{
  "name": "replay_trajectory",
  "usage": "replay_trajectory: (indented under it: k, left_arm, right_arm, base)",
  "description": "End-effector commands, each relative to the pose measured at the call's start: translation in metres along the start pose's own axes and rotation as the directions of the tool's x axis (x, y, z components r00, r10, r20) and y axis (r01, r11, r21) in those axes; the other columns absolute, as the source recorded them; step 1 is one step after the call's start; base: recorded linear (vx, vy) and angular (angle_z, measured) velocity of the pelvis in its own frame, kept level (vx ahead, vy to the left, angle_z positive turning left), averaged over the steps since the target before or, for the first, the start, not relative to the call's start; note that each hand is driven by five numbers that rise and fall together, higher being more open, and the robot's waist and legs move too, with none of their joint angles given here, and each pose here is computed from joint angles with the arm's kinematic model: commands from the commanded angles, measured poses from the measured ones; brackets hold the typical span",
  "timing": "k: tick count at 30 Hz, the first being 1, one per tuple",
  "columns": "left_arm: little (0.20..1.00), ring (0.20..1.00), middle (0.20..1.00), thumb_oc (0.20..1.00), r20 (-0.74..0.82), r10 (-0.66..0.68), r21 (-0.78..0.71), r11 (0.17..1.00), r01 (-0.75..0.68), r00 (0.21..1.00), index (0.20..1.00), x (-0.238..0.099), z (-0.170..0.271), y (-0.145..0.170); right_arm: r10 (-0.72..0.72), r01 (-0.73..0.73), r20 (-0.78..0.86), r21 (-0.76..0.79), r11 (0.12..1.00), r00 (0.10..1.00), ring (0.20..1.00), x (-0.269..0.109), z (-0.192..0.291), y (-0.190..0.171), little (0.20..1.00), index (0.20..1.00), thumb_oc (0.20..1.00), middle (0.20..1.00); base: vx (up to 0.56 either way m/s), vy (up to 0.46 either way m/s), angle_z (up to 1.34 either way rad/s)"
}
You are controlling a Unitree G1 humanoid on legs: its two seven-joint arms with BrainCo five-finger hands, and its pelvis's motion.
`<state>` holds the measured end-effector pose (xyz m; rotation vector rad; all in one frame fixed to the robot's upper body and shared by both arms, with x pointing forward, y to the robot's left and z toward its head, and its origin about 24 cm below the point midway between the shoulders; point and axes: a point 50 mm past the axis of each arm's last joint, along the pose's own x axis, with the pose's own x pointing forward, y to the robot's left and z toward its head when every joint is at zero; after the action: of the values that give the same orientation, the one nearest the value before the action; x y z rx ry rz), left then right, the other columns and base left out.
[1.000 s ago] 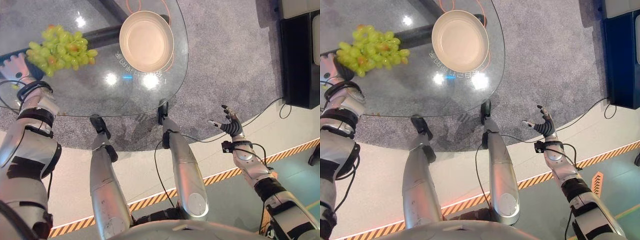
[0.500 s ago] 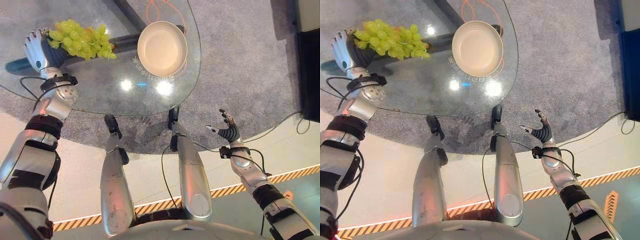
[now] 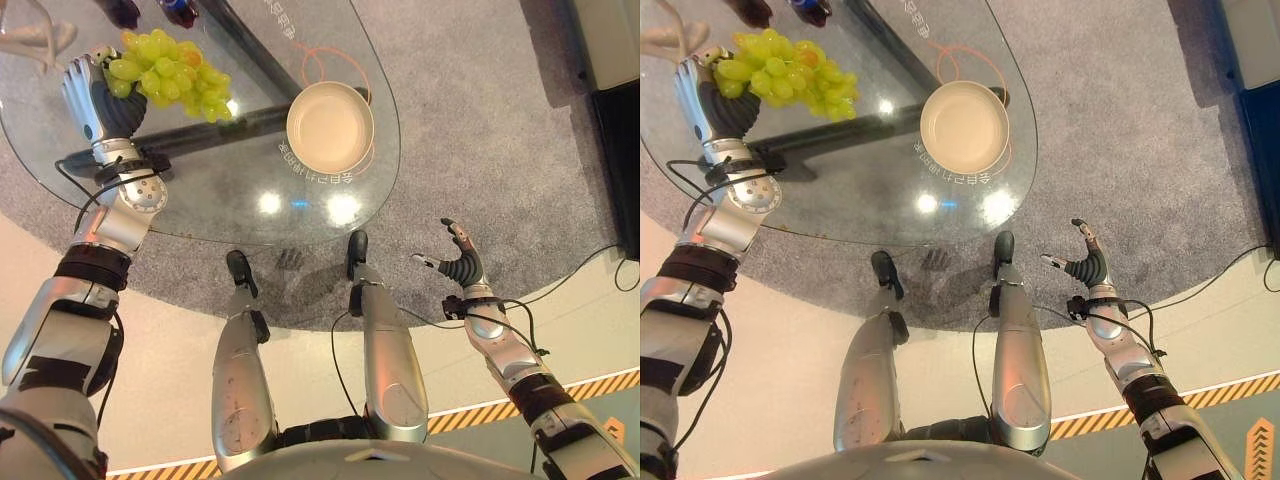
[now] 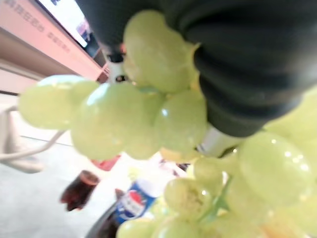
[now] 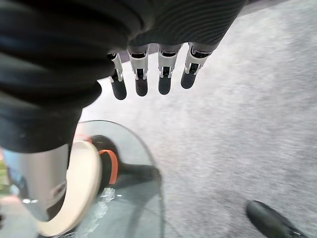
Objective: Pick up fruits into the plate
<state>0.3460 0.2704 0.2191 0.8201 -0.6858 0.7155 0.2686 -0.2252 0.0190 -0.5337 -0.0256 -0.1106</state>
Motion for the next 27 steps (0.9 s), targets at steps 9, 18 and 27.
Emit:
replay_trajectory:
  k: [9,18,27]
  left_arm:
    - [0.200,0.200,0.200,0.200,0.085,-0.115,-0.120,0.985,0.125,0.990,0.200,-0.016,0.016,0.008]
    - [0.200,0.200,0.200,0.200,0.121,-0.377,-0.072,0.919,0.387,0.918,0.200,-0.058,0.015,-0.012]
    - [0.200,0.200,0.200,0.200,0.161,-0.577,-0.113,0.795,0.596,0.801,0.200,-0.092,0.024,-0.030]
  right_arm:
    - [0.197,-0.184,0.151,-0.100,0.978,0.969,1.000,0.004,0.033,-0.020,1.000,1.000,1.000,1.000]
    - [0.448,-0.412,0.183,-0.204,0.888,0.875,1.000,0.038,0.098,-0.032,1.000,1.000,1.000,1.000]
    - [0.614,-0.599,0.166,-0.134,0.789,0.772,1.000,0.048,0.123,0.008,1.000,1.000,1.000,1.000]
  base:
    - [0.06,-0.029,0.01]
    - [0.09,-0.052,0.01]
    - [0.10,-0.003,0.02]
